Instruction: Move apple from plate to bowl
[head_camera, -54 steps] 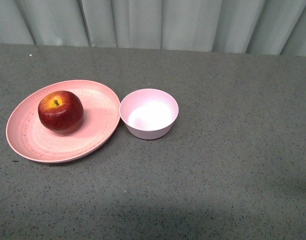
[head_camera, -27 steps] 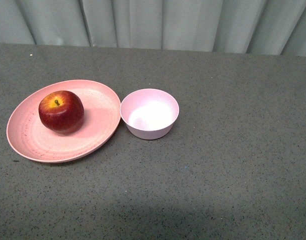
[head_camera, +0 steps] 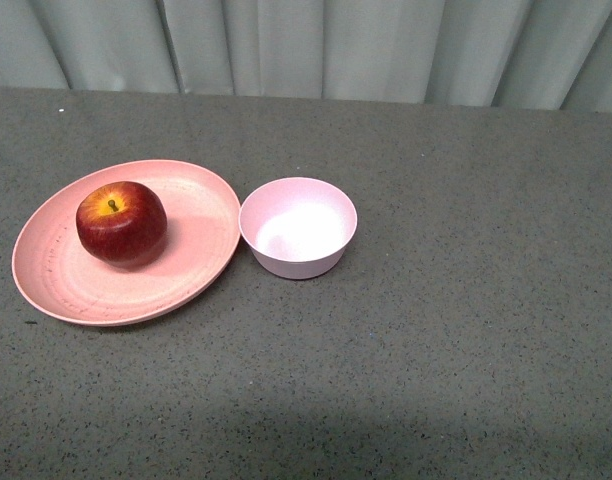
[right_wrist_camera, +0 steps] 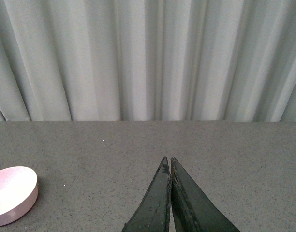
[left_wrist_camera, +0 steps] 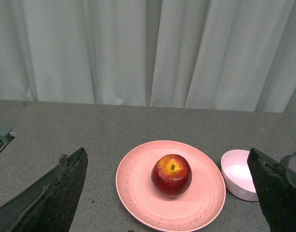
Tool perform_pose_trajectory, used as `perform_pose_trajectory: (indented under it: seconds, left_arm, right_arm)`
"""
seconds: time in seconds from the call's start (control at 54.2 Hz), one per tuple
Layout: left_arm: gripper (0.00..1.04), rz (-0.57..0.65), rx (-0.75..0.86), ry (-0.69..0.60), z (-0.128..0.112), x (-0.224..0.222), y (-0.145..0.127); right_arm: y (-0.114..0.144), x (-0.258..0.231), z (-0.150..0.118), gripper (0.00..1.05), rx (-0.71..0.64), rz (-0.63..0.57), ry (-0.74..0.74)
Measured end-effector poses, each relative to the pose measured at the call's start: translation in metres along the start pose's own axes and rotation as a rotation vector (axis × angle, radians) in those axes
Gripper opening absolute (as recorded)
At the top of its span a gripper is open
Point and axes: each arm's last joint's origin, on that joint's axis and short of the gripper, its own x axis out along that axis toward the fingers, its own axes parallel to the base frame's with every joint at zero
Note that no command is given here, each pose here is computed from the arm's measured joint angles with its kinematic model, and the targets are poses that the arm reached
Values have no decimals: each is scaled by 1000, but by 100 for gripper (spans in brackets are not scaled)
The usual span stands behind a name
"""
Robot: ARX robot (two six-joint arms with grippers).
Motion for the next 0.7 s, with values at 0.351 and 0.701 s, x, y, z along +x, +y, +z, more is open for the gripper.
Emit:
perform_pose_trajectory:
  seconds: [0.351, 0.701]
  left_arm:
    - [98, 0, 0, 0, 0, 0, 0]
    - [98, 0, 0, 0, 0, 0, 0]
  right_arm:
    - [0, -9, 0, 1, 0, 0, -2]
    - [0, -23, -3, 1, 0, 2, 1]
